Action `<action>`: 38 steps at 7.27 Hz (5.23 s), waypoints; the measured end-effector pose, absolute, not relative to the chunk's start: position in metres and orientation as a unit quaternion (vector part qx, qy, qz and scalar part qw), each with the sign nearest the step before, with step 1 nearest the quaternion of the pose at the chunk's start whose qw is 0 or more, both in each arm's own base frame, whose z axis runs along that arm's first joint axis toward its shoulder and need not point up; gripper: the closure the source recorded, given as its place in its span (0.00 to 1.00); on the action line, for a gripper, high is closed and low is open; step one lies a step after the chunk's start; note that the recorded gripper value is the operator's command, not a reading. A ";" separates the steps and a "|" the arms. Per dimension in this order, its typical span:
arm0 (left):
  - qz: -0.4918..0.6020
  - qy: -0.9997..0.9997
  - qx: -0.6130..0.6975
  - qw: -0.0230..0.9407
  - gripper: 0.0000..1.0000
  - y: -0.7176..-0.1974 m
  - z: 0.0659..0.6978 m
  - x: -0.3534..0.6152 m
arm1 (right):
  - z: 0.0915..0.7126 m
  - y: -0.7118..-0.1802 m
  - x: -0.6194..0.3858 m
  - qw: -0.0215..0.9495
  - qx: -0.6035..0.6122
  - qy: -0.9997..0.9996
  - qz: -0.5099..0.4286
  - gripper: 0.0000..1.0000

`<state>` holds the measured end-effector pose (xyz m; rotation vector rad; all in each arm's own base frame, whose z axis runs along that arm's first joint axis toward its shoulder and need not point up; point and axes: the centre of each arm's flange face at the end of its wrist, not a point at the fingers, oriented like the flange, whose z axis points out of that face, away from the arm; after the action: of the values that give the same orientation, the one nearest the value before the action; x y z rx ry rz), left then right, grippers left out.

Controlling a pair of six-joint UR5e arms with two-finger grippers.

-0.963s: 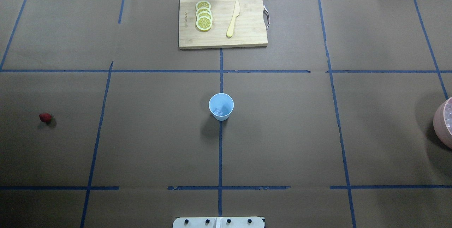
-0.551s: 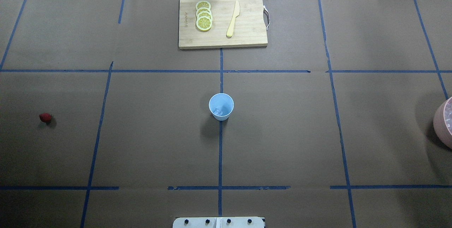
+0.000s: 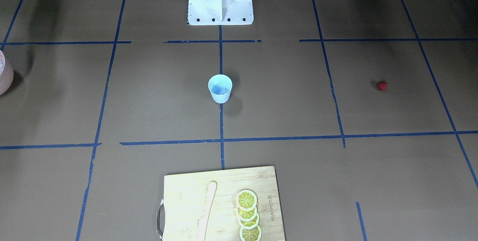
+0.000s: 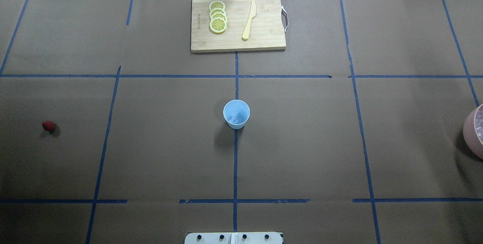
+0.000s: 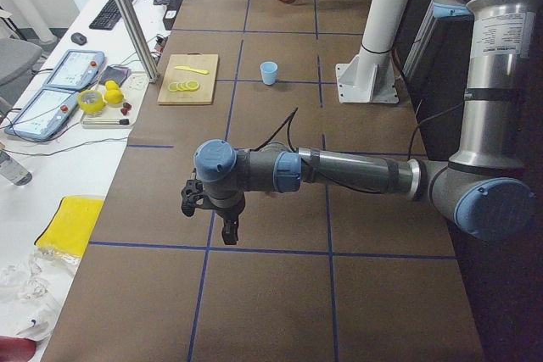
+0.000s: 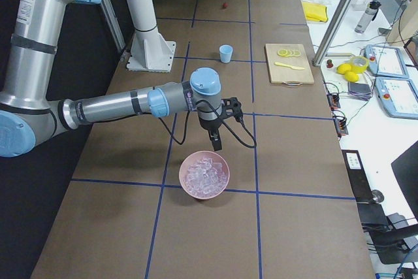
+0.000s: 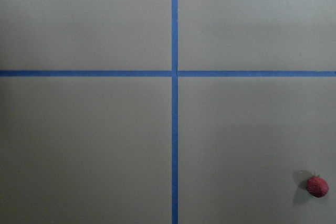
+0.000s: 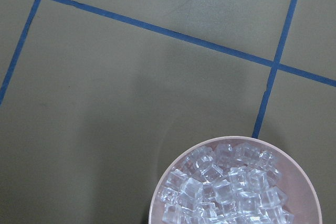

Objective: Put ice and strawberries in cup
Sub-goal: 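Grasp another ice cube from the pink bowl with the right gripper, then carry the second ice cube with the right gripper to the cup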

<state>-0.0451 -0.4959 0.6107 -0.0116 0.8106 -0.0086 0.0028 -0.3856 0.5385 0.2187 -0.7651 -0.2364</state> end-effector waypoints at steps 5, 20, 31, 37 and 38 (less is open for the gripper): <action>-0.013 0.389 -0.003 0.921 0.00 -0.499 0.606 -0.033 | 0.577 -0.376 -0.041 0.911 0.093 -0.363 -0.170 0.07; 0.000 0.388 0.001 0.921 0.00 -0.501 0.606 -0.022 | 0.656 -0.366 -0.066 0.916 0.033 -0.328 -0.231 0.33; 0.000 0.391 0.001 0.920 0.00 -0.502 0.605 -0.022 | 0.670 -0.367 -0.067 0.917 0.021 -0.325 -0.228 0.90; -0.003 0.392 -0.001 0.920 0.00 -0.502 0.605 -0.021 | 0.599 -0.376 -0.052 0.910 0.058 -0.341 -0.228 1.00; -0.003 0.392 -0.001 0.920 0.00 -0.502 0.605 -0.021 | 0.557 -0.383 -0.044 0.912 0.065 -0.344 -0.216 1.00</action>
<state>-0.0214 -0.5019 0.6052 -0.0017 0.8052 -0.0062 -0.0436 -0.3834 0.5570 0.1346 -0.7088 -0.4446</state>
